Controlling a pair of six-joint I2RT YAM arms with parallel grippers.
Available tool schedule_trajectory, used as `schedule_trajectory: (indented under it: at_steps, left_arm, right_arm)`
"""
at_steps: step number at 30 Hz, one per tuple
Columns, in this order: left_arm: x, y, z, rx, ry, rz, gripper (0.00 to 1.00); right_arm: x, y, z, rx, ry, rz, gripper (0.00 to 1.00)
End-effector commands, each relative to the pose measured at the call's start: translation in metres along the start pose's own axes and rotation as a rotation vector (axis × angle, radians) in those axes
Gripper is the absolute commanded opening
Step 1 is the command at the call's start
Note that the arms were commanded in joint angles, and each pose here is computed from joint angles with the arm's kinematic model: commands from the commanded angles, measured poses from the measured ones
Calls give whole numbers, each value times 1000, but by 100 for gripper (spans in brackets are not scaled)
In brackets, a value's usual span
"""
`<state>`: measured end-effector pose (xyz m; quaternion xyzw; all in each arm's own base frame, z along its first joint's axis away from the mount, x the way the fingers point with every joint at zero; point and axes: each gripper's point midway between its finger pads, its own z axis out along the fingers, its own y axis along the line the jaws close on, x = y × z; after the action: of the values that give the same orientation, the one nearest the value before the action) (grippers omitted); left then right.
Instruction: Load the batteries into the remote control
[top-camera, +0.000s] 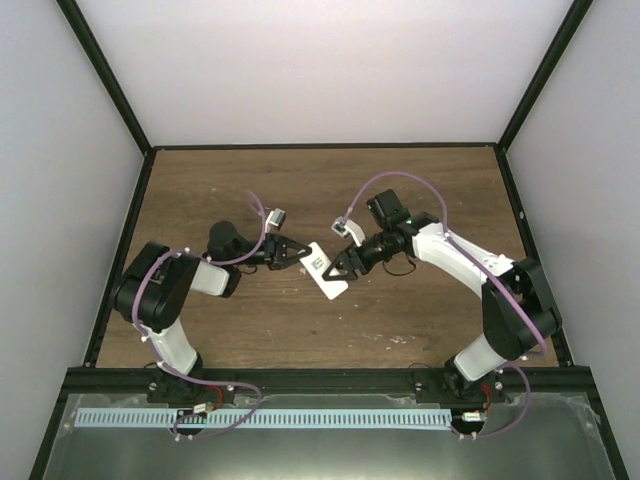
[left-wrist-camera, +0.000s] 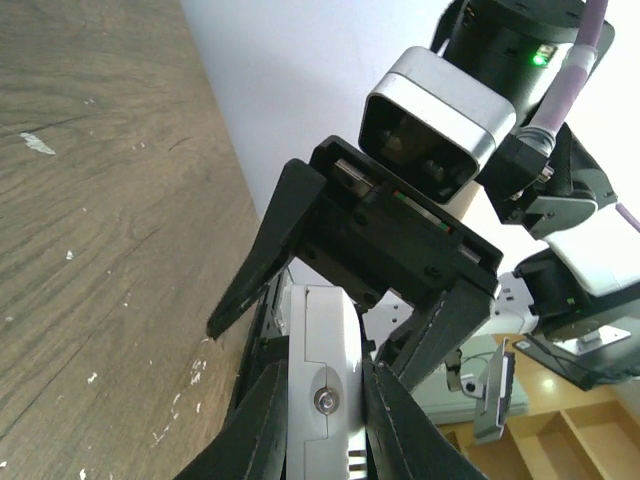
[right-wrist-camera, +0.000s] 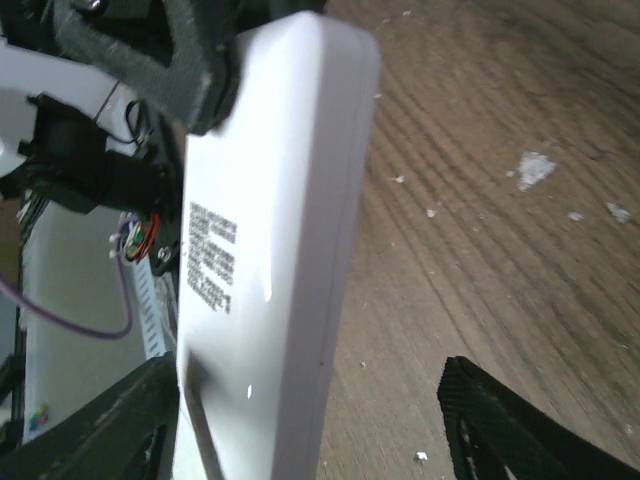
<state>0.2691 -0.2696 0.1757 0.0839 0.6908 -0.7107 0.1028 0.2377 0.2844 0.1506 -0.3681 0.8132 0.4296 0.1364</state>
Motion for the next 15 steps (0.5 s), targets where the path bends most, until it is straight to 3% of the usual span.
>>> schedule_trajectory:
  at_steps: [1,15]
  left_arm:
    - [3,-20,4,34,45,110,0]
    - [1,-21,9,-3,69,155,0]
  right_arm:
    - [-9,23,-6,-119,-9,-28,61]
    - [-6,40,-2,-248,16,-21,30]
